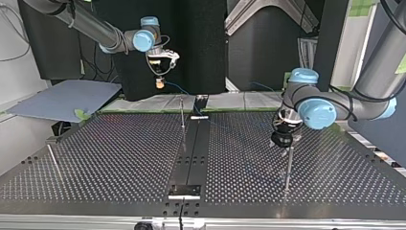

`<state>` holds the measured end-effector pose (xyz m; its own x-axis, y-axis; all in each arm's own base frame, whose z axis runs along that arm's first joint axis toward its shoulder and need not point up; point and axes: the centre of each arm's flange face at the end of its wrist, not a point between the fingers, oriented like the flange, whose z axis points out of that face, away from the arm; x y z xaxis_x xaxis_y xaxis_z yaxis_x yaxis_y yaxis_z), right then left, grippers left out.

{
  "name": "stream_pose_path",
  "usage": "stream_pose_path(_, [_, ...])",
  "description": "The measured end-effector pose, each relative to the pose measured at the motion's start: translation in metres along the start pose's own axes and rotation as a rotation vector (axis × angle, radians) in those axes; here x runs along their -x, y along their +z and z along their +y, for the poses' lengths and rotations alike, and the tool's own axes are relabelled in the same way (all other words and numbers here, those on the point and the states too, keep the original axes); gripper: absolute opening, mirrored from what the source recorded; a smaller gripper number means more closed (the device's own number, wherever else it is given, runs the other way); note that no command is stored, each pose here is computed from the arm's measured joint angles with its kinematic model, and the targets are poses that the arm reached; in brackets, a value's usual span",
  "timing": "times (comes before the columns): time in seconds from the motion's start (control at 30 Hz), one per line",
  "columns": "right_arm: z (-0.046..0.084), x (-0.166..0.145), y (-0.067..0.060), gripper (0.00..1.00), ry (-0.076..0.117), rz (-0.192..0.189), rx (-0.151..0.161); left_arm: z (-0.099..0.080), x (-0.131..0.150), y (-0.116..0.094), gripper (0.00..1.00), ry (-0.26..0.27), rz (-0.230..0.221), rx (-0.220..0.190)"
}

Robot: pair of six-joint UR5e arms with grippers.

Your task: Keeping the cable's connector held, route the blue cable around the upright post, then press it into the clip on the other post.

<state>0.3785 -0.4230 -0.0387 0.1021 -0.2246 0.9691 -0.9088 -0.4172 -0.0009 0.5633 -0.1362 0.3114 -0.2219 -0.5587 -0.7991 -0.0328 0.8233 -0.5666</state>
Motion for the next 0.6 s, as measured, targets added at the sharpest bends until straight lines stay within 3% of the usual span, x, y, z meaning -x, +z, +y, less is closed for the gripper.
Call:
stream_pose_path(0.3, [0.003, -0.029, -0.020, 0.00, 0.011, 0.073, -0.066, -0.003, -0.002, -0.001, 1.00, -0.003, 0.001, 0.000])
stream_pose_path(0.6, [0.007, -0.063, -0.030, 0.00, 0.021, 0.163, -0.085, -0.004, -0.003, -0.001, 1.00, -0.006, -0.001, 0.004])
